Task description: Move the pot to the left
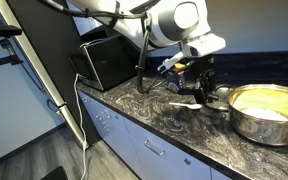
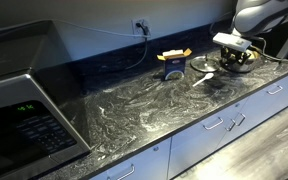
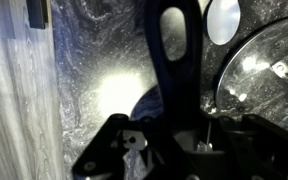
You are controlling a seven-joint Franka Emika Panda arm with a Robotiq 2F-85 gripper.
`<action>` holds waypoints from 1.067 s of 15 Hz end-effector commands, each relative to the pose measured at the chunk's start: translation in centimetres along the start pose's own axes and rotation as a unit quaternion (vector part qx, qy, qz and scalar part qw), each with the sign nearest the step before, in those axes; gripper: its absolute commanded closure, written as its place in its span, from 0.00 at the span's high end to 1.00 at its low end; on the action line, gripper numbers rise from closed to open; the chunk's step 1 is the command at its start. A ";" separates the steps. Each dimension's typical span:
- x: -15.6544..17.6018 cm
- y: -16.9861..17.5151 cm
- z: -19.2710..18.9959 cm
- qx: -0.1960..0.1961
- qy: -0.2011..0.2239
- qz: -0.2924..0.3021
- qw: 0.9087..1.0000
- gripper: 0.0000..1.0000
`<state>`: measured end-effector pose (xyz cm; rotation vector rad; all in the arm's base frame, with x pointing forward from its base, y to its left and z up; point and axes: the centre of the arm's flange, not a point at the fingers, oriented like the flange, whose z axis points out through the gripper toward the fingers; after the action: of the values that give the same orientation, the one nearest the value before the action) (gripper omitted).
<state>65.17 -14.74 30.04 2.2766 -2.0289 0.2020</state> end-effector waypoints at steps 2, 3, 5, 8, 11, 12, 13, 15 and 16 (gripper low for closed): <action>-1.3 0.5 -1.7 0.050 0.036 -0.001 0.998 0.02; -1.7 0.5 -1.9 0.061 0.050 -0.002 0.997 0.02; -2.4 0.6 -2.5 0.076 0.085 0.001 0.994 0.02; -3.4 0.7 -3.1 0.077 0.143 0.010 0.987 0.02; -4.1 0.9 -3.4 0.074 0.192 0.017 0.979 0.02; -4.4 1.0 -3.5 0.074 0.206 0.019 0.976 0.02; -4.6 1.0 -3.4 0.076 0.216 0.021 0.973 0.02; -5.3 1.3 -3.1 0.078 0.231 0.027 0.969 0.02; -5.5 1.5 -3.1 0.081 0.239 0.031 0.967 0.02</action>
<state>64.78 -10.06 30.22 2.0432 -1.8816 0.7808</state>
